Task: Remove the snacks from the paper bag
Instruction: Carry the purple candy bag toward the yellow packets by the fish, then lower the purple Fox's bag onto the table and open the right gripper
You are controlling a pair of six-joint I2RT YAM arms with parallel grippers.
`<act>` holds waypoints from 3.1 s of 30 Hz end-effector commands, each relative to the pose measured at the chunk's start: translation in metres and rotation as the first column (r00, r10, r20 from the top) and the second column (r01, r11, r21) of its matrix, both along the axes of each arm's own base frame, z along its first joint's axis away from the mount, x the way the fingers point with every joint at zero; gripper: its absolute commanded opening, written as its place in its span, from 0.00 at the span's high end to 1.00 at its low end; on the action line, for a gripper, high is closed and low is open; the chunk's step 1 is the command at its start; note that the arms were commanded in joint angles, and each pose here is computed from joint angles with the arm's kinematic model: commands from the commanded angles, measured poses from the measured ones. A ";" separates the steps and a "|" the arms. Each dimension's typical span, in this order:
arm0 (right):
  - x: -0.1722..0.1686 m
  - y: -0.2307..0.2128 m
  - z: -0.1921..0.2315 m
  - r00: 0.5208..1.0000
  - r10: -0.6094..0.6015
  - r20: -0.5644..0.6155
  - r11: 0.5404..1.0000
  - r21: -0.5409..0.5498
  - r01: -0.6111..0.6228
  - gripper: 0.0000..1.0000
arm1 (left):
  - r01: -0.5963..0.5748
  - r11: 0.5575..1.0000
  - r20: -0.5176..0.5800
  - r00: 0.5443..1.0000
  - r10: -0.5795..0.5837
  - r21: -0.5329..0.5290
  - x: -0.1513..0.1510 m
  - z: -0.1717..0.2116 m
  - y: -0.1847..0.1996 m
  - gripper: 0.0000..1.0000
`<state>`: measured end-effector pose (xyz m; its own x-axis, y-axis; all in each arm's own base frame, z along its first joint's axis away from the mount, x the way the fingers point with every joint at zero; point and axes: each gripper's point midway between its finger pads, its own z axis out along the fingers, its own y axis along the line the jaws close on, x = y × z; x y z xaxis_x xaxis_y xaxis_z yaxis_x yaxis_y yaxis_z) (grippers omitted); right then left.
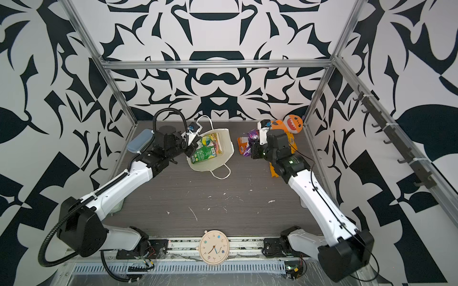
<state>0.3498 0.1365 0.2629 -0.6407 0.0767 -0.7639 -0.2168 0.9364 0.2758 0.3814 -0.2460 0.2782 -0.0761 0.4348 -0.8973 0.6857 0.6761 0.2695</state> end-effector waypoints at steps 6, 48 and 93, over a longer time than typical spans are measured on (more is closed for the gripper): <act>0.008 -0.024 -0.084 0.928 -0.167 -0.334 0.974 -0.201 0.103 1.00 | -0.011 1.000 0.003 1.000 0.011 -0.021 -0.002 0.007 0.004 1.00; 0.039 0.002 -0.174 0.824 -0.179 -0.537 0.983 -0.128 0.130 0.98 | -0.004 1.000 0.016 1.000 0.004 -0.017 -0.007 0.008 0.006 1.00; 0.014 -0.020 -0.227 0.776 -0.329 -0.538 0.942 -0.134 0.306 0.97 | 0.040 0.999 0.025 0.999 -0.039 -0.031 -0.014 0.011 0.001 1.00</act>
